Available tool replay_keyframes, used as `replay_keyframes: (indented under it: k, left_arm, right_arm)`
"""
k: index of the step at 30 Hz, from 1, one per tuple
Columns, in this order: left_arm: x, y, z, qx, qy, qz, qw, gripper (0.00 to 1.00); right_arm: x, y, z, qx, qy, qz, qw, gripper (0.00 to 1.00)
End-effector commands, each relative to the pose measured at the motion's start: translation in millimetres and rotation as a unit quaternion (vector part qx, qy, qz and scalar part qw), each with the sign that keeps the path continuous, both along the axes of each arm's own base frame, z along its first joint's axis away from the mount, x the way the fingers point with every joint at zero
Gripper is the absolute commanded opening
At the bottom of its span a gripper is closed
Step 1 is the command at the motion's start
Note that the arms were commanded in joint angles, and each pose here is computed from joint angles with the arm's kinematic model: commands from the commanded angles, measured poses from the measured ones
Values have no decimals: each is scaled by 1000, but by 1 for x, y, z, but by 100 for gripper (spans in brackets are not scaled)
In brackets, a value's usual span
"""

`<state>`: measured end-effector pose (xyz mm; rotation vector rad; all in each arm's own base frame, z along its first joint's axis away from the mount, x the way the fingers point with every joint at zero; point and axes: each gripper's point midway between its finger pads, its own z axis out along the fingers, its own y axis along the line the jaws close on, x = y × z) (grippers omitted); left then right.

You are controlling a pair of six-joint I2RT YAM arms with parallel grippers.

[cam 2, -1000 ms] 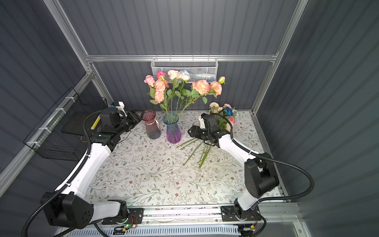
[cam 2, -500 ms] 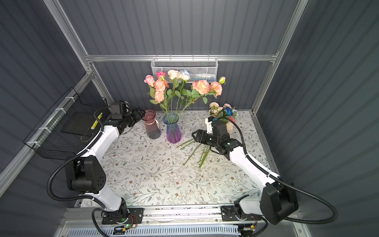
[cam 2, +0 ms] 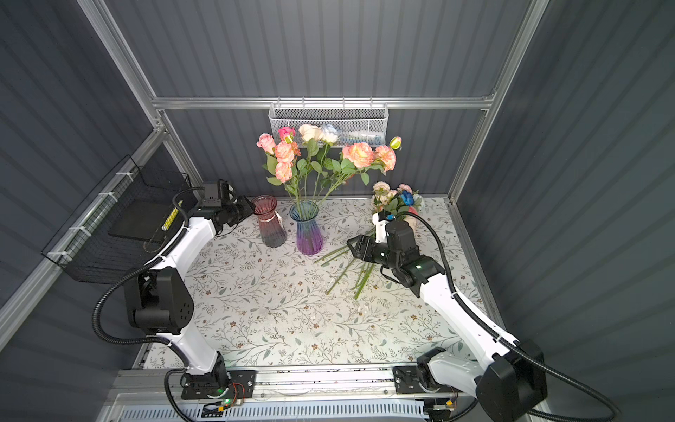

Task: Arrange the flowers into the vase

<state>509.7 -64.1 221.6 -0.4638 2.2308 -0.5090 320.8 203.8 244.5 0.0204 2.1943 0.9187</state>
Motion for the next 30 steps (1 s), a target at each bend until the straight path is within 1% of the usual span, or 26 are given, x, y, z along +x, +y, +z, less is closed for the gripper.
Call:
replay_keyframes:
  k: [1,2,5,6,7,9,14,15,16,19,21,24,30]
  left_arm:
    - [-21,-3,-9,14,24,-12,1000,27]
    - [-24,-2,-9,14,24,-12,1000,25]
    - [-33,-2,-9,16,27,-14,999,14]
    - [-35,-2,-4,16,22,-15,1000,10]
    - [-45,-1,-16,16,37,-16,999,6]
    - [-53,-1,-10,16,34,-16,999,0]
    - [-84,-4,16,1,22,-23,999,0]
    - [-92,-6,23,-2,19,-29,999,0]
    - [-100,-9,30,-4,18,-37,999,0]
    - [-129,-23,49,-2,10,-68,998,0]
    - [-150,-44,57,4,12,-104,995,0]
    - [-175,-82,53,2,33,-158,987,0]
    - [-200,-123,52,-30,46,-211,976,0]
  right_arm:
    - [-3,-4,-4,-9,1,-4,1000,71]
    - [-4,-4,-4,-9,1,-5,1000,70]
    - [-5,-6,-3,-9,-2,-8,1000,70]
    - [-6,-6,-3,-9,-1,-9,1000,70]
    - [-6,-7,-3,-10,-2,-9,1000,71]
    - [-6,-8,-4,-13,0,-12,1000,71]
    - [-6,-11,-7,-20,0,-17,1000,71]
    - [-6,-11,-7,-21,0,-18,1000,71]
    - [-9,-13,3,-15,-14,-19,1000,71]
    - [-10,-15,3,-18,-16,-22,999,71]
    - [-11,-15,3,-18,-16,-19,1000,71]
    - [-11,-14,1,-16,-12,-16,1000,71]
    - [-12,-13,-4,-19,-5,-15,1000,71]
